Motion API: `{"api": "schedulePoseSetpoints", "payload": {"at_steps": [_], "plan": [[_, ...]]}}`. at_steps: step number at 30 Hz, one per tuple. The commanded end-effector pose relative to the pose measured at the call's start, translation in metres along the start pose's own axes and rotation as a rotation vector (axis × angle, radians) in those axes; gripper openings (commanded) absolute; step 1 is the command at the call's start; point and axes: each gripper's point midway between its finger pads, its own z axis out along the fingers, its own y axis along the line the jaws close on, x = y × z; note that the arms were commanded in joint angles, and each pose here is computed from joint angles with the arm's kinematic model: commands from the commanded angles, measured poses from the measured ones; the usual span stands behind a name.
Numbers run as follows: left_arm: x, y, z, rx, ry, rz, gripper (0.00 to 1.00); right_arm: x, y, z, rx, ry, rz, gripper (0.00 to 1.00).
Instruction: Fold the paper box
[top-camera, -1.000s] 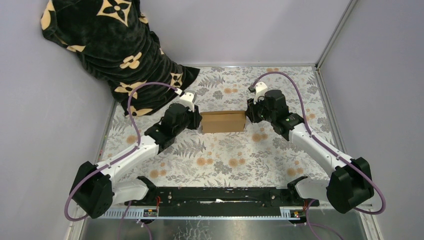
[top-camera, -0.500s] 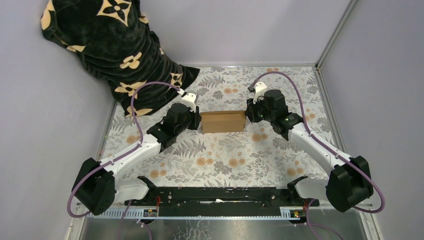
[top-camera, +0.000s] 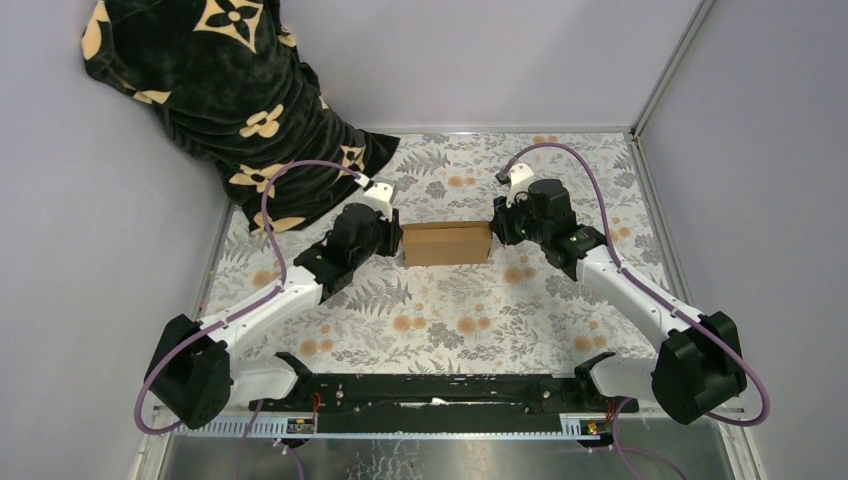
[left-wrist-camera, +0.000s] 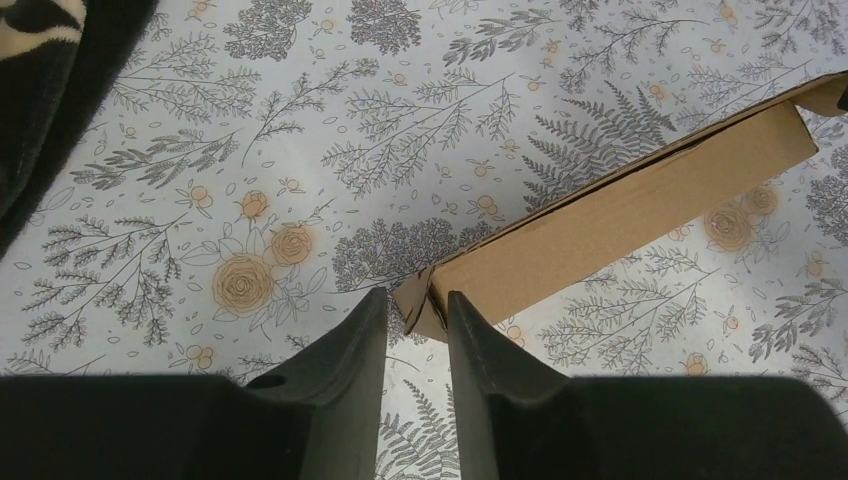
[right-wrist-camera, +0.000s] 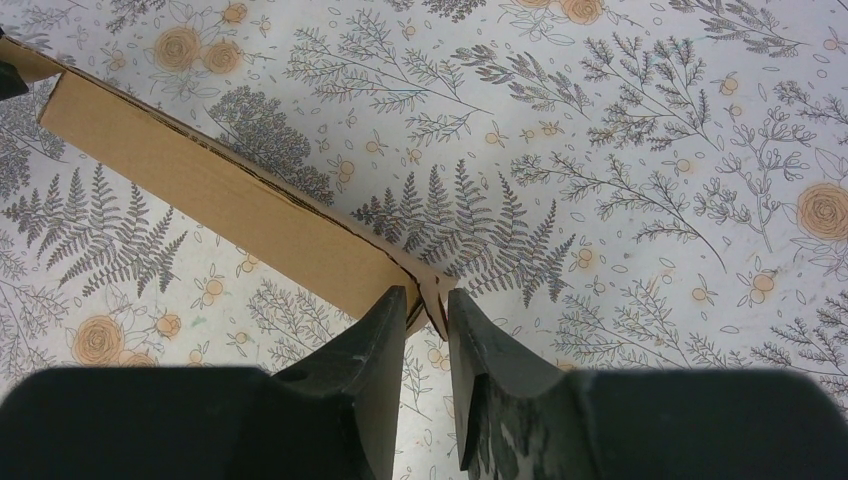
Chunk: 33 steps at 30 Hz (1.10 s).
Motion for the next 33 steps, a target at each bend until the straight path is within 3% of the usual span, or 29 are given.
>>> {"api": "schedulePoseSetpoints", "payload": {"at_steps": [1, 33], "plan": [[-0.0265, -0.0021, 0.0030, -0.009, -0.071, 0.023, 0.33, -0.0139, 0.0008, 0.0010, 0.005, -0.051, -0.024, 0.29], [-0.0282, -0.0063, 0.0063, 0.009, -0.065, 0.023, 0.22, -0.0135, 0.0016, -0.0019, 0.003, -0.056, -0.025, 0.24]]}}
